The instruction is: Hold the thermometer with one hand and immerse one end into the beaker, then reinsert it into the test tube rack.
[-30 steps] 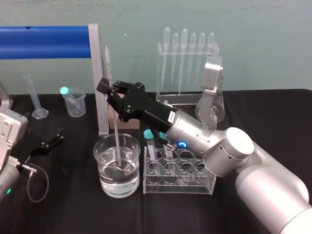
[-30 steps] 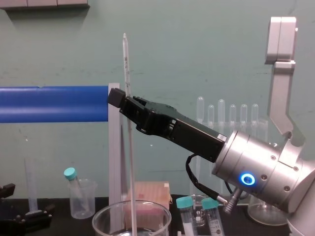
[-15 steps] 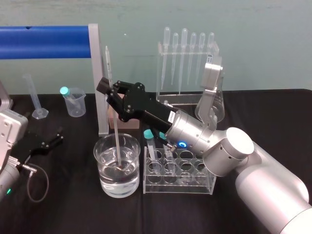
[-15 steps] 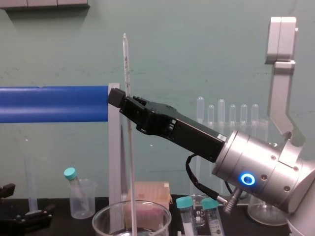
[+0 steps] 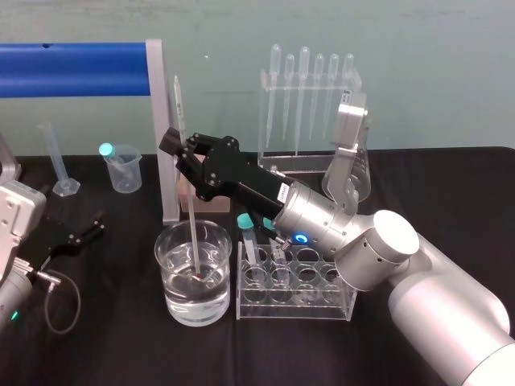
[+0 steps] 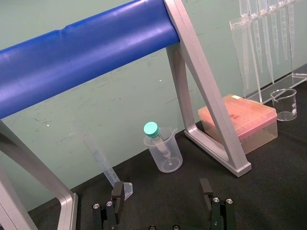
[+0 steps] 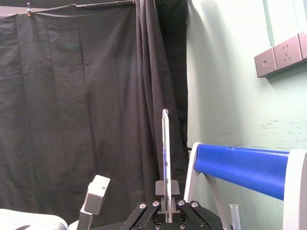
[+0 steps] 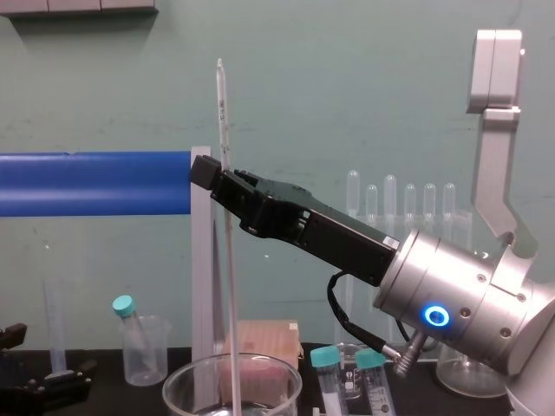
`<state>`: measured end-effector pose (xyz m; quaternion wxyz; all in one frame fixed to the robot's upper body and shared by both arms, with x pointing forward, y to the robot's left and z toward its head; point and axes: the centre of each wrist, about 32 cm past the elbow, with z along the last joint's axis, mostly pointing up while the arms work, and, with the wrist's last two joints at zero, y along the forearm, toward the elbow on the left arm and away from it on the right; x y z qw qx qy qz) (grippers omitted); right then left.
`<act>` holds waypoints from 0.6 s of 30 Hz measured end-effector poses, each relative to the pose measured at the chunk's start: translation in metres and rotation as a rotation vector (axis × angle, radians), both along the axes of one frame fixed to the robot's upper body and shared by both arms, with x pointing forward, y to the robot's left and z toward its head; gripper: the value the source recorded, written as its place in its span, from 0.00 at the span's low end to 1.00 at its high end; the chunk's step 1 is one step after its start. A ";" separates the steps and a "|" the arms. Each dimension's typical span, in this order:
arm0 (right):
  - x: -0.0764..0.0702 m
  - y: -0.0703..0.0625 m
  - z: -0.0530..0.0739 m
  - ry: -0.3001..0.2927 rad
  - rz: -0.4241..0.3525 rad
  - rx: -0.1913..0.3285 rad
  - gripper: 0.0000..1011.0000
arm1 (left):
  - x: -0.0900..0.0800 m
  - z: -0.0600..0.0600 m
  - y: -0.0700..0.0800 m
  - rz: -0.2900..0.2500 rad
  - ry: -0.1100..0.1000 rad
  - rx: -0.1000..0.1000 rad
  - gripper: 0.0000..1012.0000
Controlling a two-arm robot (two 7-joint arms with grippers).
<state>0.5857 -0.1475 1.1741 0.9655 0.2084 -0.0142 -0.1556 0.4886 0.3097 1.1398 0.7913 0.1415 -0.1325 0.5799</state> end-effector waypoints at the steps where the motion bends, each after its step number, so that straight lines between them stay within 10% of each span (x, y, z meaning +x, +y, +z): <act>1: 0.000 0.000 0.000 0.000 0.000 0.000 0.05 | 0.000 0.000 0.000 0.000 0.000 0.000 1.00; 18: 0.000 0.000 0.000 0.000 0.000 0.000 0.05 | 0.000 0.000 0.000 0.000 0.000 0.000 1.00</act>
